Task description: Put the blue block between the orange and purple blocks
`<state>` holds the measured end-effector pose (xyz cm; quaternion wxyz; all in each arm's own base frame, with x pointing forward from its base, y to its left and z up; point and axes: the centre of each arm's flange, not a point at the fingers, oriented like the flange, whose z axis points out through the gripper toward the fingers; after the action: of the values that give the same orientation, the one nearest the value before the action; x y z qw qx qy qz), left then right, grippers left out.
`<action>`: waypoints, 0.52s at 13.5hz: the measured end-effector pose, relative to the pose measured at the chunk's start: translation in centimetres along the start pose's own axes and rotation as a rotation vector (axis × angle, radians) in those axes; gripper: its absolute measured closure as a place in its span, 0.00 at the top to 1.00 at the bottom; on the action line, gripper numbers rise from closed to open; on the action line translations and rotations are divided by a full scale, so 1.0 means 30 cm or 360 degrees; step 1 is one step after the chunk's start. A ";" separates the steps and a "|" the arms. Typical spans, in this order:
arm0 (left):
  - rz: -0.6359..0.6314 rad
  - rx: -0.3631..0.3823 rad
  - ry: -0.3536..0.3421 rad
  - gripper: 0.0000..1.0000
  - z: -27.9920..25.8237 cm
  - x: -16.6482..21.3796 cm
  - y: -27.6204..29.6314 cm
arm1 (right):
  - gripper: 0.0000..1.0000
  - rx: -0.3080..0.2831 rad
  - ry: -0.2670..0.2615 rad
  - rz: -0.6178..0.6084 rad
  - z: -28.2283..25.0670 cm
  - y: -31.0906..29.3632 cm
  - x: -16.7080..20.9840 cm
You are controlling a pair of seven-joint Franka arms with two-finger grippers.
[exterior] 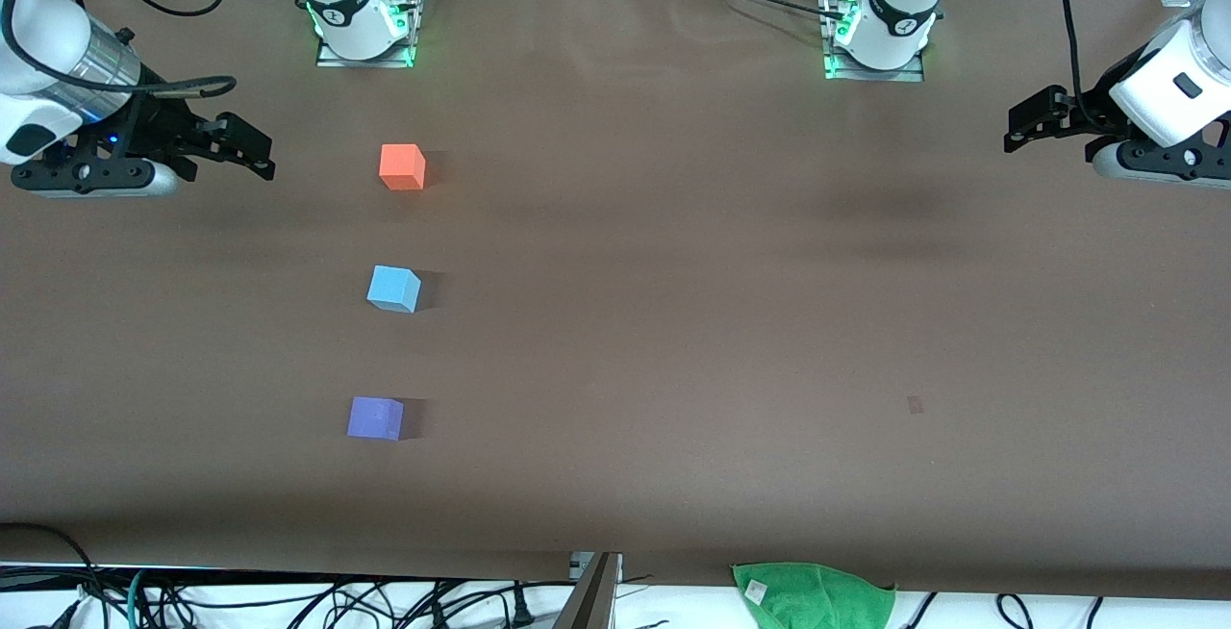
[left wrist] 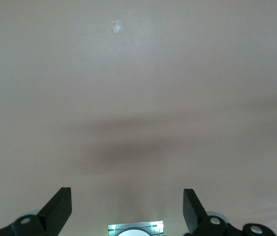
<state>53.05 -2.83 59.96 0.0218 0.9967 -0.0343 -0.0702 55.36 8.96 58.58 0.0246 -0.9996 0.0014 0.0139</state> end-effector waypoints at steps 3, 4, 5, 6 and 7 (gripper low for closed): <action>0.0000 0.0000 0.0000 1.00 0.000 0.000 0.000 | 1.00 -0.0091 0.0008 -0.0053 0.002 0.019 0.017; 0.0000 0.0000 0.0000 1.00 0.000 0.000 0.000 | 1.00 -0.0102 -0.0014 -0.0067 0.012 0.020 0.017; 0.0000 0.0000 0.0000 1.00 0.000 0.000 0.000 | 1.00 -0.0106 -0.0034 -0.0073 0.022 0.021 0.018; 0.0000 0.0000 0.0000 1.00 0.000 0.000 0.000 | 1.00 -0.0108 -0.0042 -0.0075 0.028 0.021 0.020; 0.0000 0.0000 0.0000 1.00 0.000 0.000 0.000 | 1.00 -0.0108 -0.0045 -0.0075 0.030 0.022 0.020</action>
<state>53.05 -2.83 59.96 0.0218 0.9967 -0.0343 -0.0702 55.95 8.36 57.64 -0.0091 -0.9993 -0.0230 0.0276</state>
